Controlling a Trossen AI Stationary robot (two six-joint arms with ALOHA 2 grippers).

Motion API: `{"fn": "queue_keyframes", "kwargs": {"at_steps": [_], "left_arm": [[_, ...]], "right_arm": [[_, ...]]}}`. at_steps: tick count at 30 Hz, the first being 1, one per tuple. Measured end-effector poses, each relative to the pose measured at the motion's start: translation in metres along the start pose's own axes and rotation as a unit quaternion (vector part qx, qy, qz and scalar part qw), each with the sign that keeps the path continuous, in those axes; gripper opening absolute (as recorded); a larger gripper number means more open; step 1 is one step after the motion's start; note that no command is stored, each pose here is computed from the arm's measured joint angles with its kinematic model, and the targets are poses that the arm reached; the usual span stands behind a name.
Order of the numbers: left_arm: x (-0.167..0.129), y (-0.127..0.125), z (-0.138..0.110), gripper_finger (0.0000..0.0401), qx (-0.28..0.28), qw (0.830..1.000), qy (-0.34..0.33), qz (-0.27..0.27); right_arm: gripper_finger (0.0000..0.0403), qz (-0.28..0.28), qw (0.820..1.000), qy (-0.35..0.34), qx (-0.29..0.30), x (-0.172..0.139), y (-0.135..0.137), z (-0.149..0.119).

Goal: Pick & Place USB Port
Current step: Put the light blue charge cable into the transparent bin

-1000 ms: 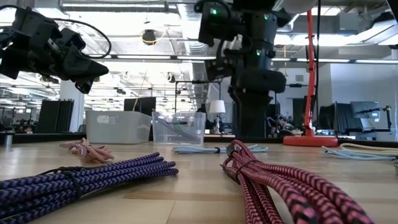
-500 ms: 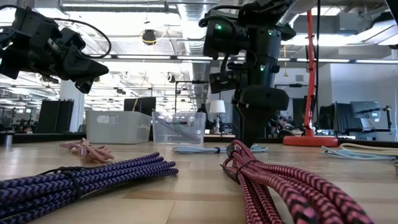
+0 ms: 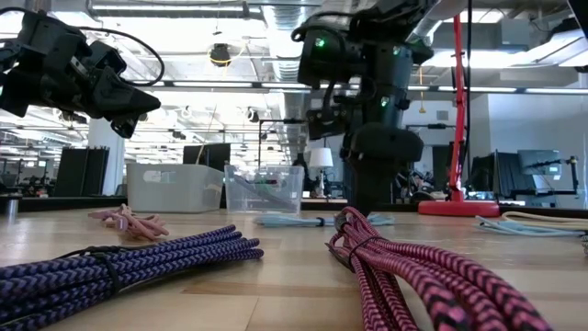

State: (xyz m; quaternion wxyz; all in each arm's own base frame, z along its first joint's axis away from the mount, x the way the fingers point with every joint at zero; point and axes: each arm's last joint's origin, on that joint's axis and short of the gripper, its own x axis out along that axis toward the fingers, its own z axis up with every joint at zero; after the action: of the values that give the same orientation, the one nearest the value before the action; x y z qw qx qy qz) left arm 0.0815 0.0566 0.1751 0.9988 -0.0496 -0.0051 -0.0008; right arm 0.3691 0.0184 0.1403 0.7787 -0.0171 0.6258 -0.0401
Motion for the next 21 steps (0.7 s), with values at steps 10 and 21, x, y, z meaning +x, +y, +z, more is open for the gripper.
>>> {"fn": "queue_keyframes", "kwargs": {"at_steps": [10,21], "left_arm": [[0.000,0.000,0.000,0.0030,-0.001,1.000,0.000,0.000],[0.000,0.000,0.000,0.0030,0.000,1.000,-0.001,0.000]], "right_arm": [[0.0008,0.003,0.999,0.036,-0.011,0.031,0.006,-0.002],[0.0001,-0.009,0.998,-0.068,0.003,-0.023,-0.003,0.007]]}}
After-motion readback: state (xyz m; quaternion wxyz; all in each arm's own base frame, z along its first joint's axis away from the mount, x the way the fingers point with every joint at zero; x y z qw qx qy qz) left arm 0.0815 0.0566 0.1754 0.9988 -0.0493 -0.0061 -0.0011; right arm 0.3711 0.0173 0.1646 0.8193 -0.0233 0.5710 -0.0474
